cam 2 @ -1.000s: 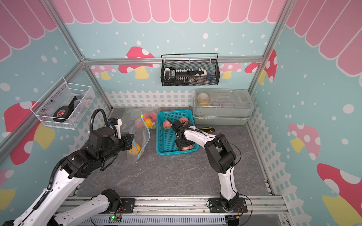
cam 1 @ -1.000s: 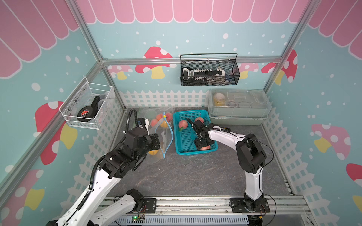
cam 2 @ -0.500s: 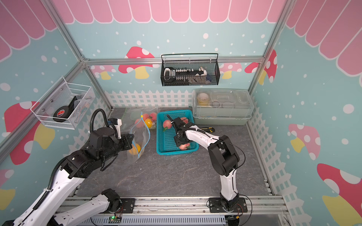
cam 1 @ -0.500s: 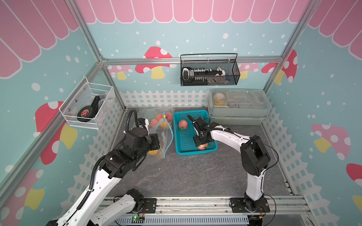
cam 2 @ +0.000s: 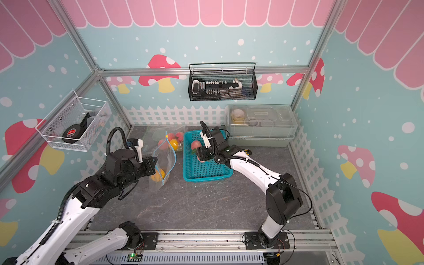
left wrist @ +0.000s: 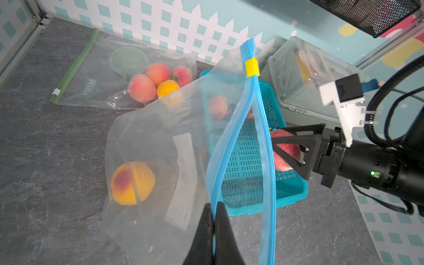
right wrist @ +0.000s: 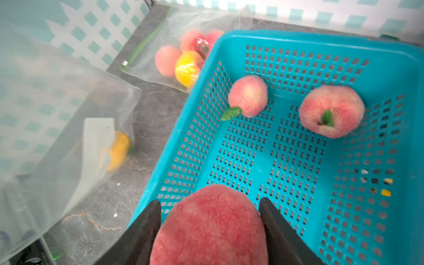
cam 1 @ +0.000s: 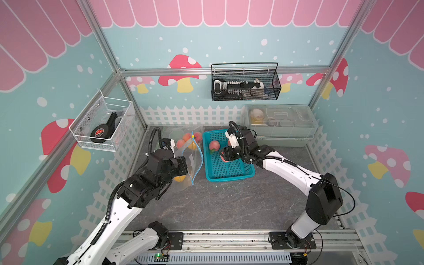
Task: Place the peach in a zip-top bag and seal the zipper
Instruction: Pick up the peach from the basket, then place the peach in the zipper food storage bag.
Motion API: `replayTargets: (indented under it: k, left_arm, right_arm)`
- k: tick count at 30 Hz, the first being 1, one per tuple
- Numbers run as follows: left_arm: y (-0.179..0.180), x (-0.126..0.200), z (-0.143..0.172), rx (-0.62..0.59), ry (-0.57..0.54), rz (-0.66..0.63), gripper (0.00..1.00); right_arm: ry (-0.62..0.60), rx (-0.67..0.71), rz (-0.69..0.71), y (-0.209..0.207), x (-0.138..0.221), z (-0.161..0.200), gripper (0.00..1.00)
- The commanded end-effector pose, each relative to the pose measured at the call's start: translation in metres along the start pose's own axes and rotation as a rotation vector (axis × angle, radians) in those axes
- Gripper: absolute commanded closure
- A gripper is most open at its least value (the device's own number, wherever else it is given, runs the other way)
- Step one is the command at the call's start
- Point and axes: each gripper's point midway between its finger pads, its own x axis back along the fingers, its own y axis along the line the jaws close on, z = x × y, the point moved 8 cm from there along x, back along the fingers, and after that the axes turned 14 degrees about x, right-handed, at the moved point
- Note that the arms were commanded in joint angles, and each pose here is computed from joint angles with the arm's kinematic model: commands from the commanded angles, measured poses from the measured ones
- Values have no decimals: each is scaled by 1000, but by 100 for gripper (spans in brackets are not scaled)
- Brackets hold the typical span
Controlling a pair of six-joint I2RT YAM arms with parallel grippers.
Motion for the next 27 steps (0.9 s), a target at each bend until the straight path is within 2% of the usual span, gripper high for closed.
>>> replayTargets:
  k: [1,8,12,20,27]
  left_arm:
    - [-2,-4,-1,5,-8,3,100]
    - [-5,-10,0,18,4,2,100]
    - [-7,-13,-1,21,11,7,100]
    - [-11,-12,-3,21,13,21,100]
    - [-16,-7,-6,31,20,54,100]
  right_arm:
    - [-179,-1,-113,12,20,-32,43]
    - [-401,38,-292,35,58,-75,43]
    - [-465,86,-388,53,71,-90,43]
    - [-505,157,-537,94,74,-100,43]
    - [-462,174,-584,117,53,-98,43]
